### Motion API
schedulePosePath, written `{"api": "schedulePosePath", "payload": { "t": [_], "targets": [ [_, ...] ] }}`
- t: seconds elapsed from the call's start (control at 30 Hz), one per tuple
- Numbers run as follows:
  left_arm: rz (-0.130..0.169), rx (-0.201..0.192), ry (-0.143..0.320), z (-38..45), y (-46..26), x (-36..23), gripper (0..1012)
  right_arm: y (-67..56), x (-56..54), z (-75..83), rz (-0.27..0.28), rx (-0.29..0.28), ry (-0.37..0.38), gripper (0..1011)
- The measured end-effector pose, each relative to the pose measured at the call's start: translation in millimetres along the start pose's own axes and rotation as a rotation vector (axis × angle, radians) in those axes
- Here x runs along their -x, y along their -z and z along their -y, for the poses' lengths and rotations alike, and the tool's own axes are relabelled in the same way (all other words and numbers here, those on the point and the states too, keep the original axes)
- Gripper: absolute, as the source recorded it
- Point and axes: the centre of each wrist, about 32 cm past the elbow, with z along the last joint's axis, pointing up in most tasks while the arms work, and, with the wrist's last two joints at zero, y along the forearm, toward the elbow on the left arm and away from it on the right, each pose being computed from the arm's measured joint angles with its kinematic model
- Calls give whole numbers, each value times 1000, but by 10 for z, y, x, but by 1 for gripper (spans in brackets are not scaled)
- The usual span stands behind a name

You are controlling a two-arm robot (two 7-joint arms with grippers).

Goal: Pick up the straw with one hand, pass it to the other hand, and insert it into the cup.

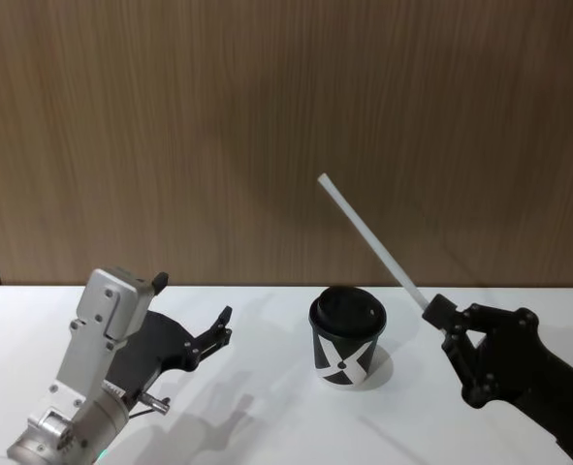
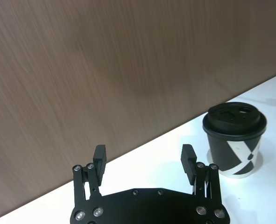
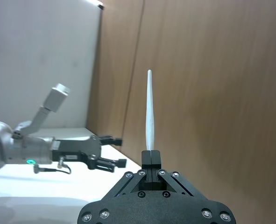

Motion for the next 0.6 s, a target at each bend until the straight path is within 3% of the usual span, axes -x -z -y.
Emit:
{"api": "schedulePosePath", "payload": {
  "t": [0.3,0.4,0.53,0.6],
  "targets": [
    [-74,-11,72,-22,-108,-81,1003,-10,-8,-92,-21,-29,-67,0],
    [-122,-16,116,-37,-172,-129,1003,-11,-9,-110,-25,-35,-80,0],
    [-163,-18,153,-52,-228,-173,1003,-14,-11,-127,-29,-41,-92,0],
    [-208,-21,194,-68,-284,-217,1003,-16,-12,-135,-30,-44,-98,0]
  ]
}}
